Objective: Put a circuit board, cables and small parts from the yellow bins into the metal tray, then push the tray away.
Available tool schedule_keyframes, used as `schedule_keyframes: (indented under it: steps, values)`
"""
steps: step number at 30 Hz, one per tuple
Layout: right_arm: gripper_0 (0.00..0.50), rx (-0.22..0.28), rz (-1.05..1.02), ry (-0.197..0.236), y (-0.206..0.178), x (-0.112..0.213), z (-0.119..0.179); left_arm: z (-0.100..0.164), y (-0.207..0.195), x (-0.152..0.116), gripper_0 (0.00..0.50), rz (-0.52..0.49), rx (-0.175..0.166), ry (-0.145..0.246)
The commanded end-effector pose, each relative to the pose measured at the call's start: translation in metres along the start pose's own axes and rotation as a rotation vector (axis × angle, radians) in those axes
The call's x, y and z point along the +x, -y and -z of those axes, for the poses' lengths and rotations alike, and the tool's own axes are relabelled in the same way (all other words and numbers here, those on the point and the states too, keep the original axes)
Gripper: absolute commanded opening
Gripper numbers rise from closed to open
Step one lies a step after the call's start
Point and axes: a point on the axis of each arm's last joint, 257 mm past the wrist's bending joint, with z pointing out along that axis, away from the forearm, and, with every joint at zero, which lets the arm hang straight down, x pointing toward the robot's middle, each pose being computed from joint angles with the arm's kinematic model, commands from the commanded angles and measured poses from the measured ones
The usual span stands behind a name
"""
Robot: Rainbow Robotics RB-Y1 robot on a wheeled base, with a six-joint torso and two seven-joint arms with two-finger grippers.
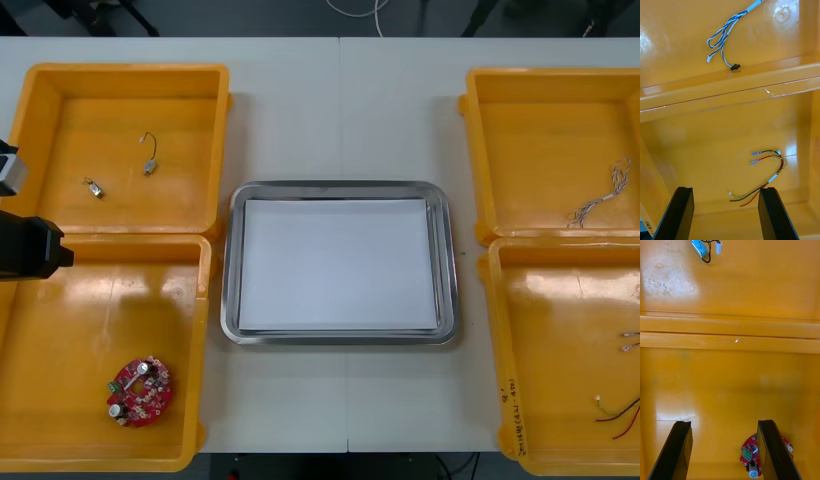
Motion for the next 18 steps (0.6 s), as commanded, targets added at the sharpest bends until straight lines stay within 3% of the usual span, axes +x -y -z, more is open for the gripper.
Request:
schedule_keyframes:
  steps: [1,18]
  values:
    - [0.5,0.045,0.003,0.014,0.017,0.0017,0.0061,0.0068,-0.0128,0.0028,0.5,-0.007,-0.039,-0.005]
    - [0.5,0.045,0.003,0.014,0.017,0.0017,0.0061,0.0068,-0.0128,0.0028,0.5,-0.007,-0.039,-0.005]
